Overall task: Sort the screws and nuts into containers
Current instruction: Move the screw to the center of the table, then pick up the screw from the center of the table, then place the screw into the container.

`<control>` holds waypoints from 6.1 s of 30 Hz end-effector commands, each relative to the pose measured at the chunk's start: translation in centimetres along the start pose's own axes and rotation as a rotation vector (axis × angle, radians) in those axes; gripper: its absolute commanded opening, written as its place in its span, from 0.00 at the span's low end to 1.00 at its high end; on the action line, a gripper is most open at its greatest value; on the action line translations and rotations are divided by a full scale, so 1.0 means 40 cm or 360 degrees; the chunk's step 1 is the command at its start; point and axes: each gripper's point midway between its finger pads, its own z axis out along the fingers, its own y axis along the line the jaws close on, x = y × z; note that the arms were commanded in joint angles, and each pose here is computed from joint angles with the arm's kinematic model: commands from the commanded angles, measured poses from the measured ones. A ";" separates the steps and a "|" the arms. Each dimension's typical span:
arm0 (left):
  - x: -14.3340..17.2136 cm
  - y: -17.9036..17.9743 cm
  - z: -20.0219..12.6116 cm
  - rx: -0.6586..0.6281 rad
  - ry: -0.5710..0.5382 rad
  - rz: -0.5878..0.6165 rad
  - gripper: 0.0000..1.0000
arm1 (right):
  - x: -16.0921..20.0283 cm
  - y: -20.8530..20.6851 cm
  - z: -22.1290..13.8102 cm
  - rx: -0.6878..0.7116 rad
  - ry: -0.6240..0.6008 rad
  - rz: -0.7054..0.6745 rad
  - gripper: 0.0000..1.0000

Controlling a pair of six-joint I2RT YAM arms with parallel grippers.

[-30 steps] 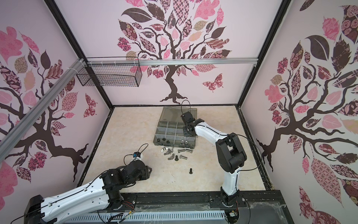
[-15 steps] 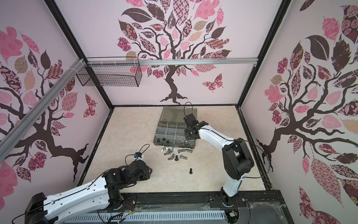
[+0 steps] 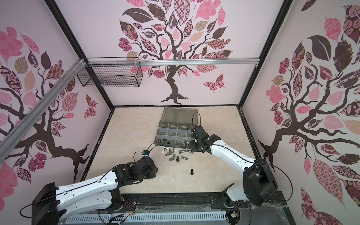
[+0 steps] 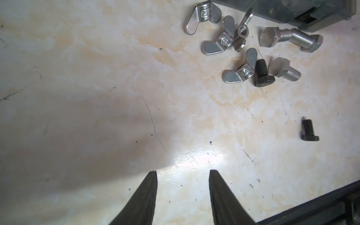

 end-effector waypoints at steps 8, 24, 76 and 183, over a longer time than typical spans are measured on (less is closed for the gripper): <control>-0.026 -0.004 -0.030 0.0040 -0.0079 -0.0017 0.48 | 0.051 0.115 0.042 -0.0086 0.0074 -0.0054 0.42; -0.009 0.038 -0.041 0.0022 -0.0107 -0.0083 0.48 | 0.085 0.226 0.156 -0.0062 0.0227 -0.0212 0.42; -0.002 0.053 -0.041 0.0009 -0.0118 -0.0095 0.48 | 0.168 0.207 0.227 0.0089 0.0388 -0.0357 0.16; 0.033 -0.267 0.026 0.0219 0.0143 0.0462 0.48 | -0.151 -0.193 -0.092 0.0296 -0.0324 0.0309 0.42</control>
